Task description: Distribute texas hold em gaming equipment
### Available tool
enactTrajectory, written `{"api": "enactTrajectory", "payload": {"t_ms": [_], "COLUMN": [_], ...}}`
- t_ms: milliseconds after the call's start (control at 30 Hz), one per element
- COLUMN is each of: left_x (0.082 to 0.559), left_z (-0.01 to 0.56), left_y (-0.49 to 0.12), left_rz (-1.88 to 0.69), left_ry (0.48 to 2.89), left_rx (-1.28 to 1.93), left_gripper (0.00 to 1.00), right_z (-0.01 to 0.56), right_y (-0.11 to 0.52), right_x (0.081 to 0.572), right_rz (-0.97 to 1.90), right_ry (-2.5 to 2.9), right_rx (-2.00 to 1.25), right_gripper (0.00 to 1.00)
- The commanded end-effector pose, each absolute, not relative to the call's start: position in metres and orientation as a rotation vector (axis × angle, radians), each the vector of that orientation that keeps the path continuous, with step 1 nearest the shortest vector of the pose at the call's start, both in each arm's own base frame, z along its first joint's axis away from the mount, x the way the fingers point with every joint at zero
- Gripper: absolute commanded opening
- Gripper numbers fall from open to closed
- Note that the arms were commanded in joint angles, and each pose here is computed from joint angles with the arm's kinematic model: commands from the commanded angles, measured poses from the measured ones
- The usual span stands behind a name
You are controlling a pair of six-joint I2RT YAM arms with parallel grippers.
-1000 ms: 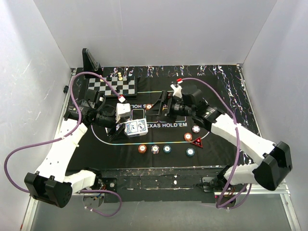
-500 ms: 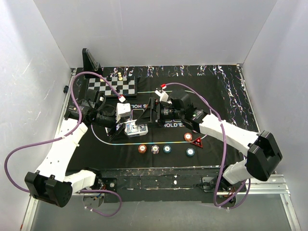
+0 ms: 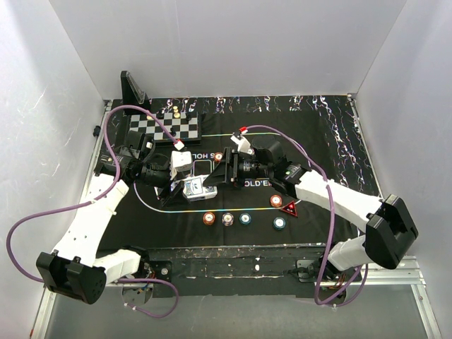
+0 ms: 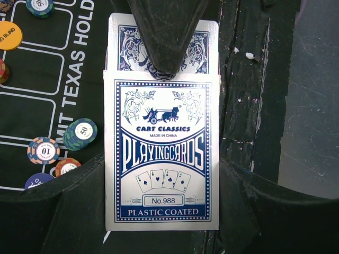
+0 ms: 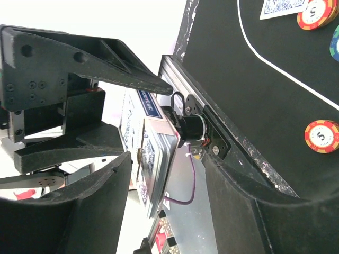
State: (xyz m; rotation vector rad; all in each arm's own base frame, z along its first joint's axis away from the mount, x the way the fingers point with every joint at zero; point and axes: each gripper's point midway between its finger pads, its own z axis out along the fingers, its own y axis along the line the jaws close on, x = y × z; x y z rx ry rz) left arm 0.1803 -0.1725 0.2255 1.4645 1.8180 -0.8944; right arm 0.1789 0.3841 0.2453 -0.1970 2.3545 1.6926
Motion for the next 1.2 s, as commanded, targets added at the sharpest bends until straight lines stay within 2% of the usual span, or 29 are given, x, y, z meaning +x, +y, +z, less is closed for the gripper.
{"api": "enactTrajectory", "payload": {"t_ms": [0, 167, 1033, 1100, 1167], "left_x": [0.182, 0.183, 0.185, 0.185, 0.184], "left_z": [0.244, 0.246, 0.249, 0.250, 0.249], "left_y": [-0.178, -0.178, -0.180, -0.179, -0.180], "left_rz": [-0.899, -0.898, -0.906, -0.900, -0.905], "left_ry": [1.743, 1.738, 1.732, 1.726, 1.731], "left_rx": [1.456, 1.453, 1.447, 1.449, 1.450], "left_gripper": [0.46, 0.46, 0.45, 0.45, 0.45], "right_z": [0.263, 0.265, 0.262, 0.270, 0.281], "right_y": [0.378, 0.374, 0.332, 0.329, 0.330], "right_x": [0.180, 0.180, 0.199, 0.199, 0.199], "right_rz": [1.723, 1.730, 1.587, 1.587, 1.604], "right_ry": [2.278, 2.272, 2.278, 2.257, 2.223], "right_rx": [-0.204, -0.190, -0.061, -0.061, -0.075], "right_gripper": [0.63, 0.58, 0.49, 0.50, 0.63]}}
